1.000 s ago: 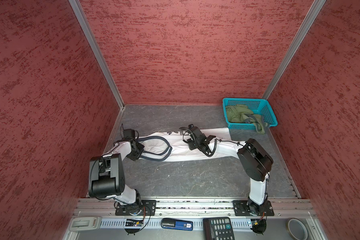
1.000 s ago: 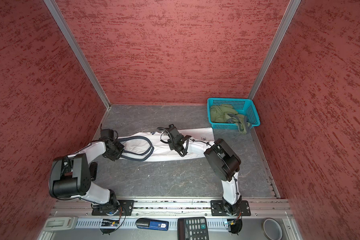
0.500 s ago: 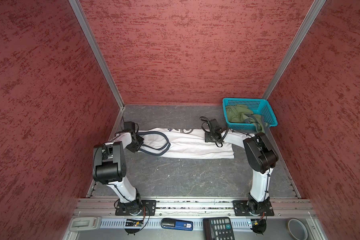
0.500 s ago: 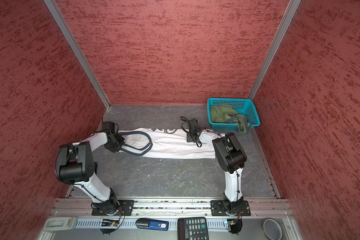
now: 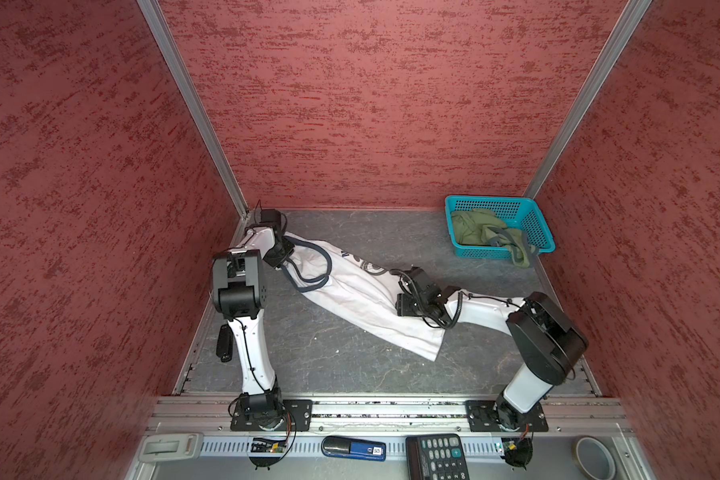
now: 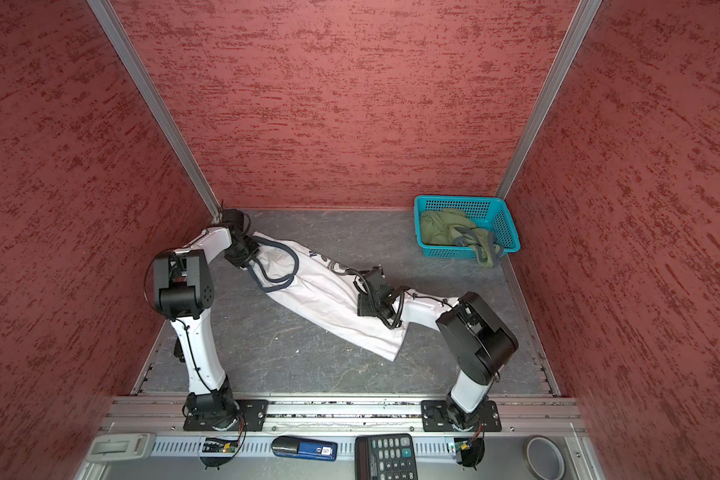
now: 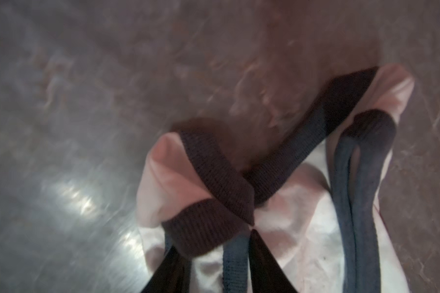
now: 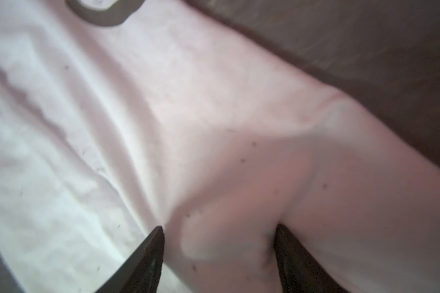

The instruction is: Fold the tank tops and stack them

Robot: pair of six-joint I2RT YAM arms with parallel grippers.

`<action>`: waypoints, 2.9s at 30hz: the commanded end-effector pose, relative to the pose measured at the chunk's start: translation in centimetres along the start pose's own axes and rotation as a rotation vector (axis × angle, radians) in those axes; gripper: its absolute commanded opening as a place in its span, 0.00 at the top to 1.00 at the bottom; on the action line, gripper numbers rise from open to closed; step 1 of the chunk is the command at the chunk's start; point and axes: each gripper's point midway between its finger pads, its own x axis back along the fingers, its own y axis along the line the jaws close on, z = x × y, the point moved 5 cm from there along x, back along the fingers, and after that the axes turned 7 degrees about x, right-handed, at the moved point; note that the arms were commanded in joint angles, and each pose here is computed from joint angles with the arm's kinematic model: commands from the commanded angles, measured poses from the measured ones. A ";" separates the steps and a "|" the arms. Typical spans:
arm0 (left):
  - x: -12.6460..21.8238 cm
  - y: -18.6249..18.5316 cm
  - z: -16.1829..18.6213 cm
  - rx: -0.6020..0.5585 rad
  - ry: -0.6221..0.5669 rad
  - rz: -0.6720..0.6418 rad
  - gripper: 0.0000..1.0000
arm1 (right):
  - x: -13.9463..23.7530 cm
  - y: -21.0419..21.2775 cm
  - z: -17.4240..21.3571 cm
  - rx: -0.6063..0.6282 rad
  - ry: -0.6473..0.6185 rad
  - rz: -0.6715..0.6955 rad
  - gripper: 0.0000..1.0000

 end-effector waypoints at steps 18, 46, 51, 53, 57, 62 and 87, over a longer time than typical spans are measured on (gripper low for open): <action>9.9 -3.7 4.4 -0.260 -0.088 -0.002 0.21 | 4.3 -3.6 -3.9 0.055 -0.080 0.158 0.26; -1.0 -14.2 17.1 -0.650 0.186 0.183 0.37 | 3.6 2.7 9.8 0.023 0.259 -0.092 0.37; 5.0 -17.5 18.1 -0.766 0.080 0.201 0.24 | 6.1 2.4 8.7 0.013 0.171 -0.056 0.33; 8.5 -17.2 17.4 -0.764 0.029 0.188 0.18 | 7.5 1.6 8.0 0.001 0.111 -0.016 0.30; 14.9 -13.7 16.0 -0.695 -0.022 0.148 0.11 | 9.8 0.2 7.3 -0.045 0.020 0.007 0.29; 19.0 -5.3 18.4 -0.587 0.047 0.269 0.10 | 10.5 -0.6 8.6 -0.112 0.018 -0.073 0.31; 13.7 21.9 36.5 -0.579 0.540 0.080 0.34 | 7.4 0.2 14.6 -0.197 0.235 -0.283 0.53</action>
